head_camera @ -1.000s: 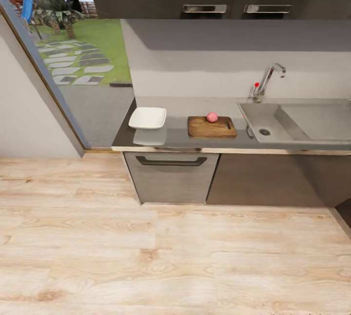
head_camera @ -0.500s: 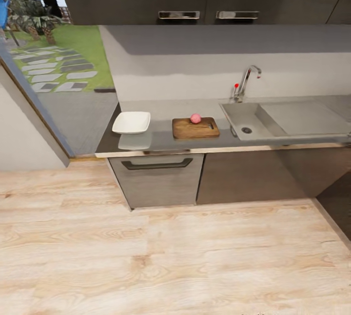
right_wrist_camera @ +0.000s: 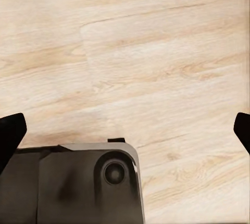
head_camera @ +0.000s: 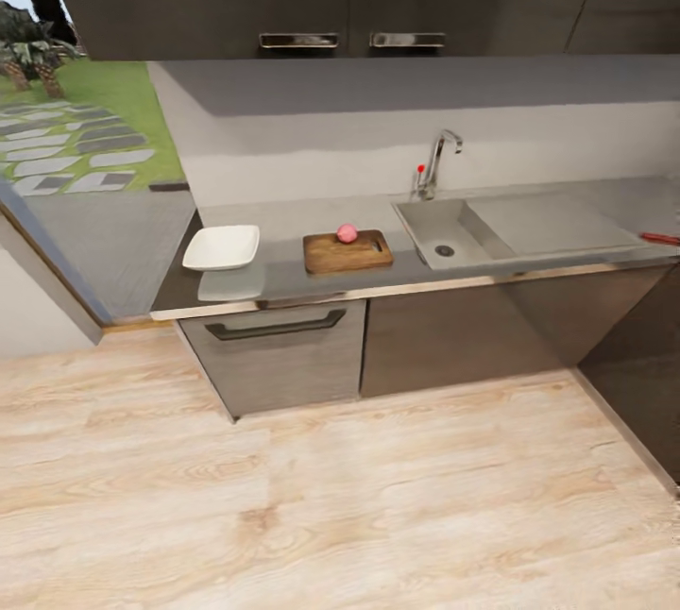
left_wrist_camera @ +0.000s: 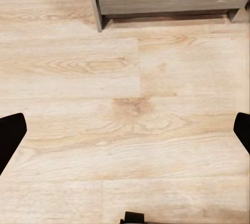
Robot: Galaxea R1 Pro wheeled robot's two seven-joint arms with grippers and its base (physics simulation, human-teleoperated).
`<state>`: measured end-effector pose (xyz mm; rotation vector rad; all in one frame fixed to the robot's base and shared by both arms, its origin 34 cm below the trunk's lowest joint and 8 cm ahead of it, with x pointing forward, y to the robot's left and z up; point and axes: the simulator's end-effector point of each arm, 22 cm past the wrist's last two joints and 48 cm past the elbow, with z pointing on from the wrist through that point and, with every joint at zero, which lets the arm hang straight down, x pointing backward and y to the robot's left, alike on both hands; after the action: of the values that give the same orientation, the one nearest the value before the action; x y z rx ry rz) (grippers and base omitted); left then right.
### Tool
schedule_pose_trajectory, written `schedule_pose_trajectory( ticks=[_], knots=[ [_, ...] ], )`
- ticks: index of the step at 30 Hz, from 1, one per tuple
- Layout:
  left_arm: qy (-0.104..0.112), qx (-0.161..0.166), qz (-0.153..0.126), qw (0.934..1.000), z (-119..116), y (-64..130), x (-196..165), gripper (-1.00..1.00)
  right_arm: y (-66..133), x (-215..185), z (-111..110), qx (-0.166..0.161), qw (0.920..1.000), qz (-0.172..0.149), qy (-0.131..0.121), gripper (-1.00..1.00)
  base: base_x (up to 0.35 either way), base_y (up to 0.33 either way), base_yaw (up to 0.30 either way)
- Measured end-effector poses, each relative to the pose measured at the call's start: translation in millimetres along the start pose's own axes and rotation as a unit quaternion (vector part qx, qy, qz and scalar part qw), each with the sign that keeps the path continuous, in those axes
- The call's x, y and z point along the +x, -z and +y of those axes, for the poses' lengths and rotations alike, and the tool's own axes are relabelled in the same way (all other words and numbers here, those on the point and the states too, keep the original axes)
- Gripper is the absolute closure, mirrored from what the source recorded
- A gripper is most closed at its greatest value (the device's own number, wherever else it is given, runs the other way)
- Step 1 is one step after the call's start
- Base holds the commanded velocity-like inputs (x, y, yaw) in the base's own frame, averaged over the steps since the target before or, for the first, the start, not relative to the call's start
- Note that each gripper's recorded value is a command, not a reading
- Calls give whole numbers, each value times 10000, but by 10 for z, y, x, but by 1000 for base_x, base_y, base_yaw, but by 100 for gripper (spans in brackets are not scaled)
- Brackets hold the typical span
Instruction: In the kitchen, take the Vidalia onion out of the sink, dice it on the chopping board with the paring knife, put the diced onion into the bowl on the countertop, then place both the paring knife and the chopping board into the sink.
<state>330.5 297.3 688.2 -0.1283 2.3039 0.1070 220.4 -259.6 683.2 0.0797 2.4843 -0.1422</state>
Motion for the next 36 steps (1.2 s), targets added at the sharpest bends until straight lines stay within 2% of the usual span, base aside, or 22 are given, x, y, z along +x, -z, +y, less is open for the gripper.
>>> schedule_pose_trajectory(
  ticks=[16, 36],
  knots=[
    [13, -2, -129, 9999, 5, -11, -81, -100, -20, -62, 2, -2, 10000, -95, -10, -100, 1, -1, -208],
    [-52, -67, -144, 9999, 76, -3, -85, -100, -42, -140, 0, -2, 9998, -217, -21, -100, 195, -200, -208]
  ],
)
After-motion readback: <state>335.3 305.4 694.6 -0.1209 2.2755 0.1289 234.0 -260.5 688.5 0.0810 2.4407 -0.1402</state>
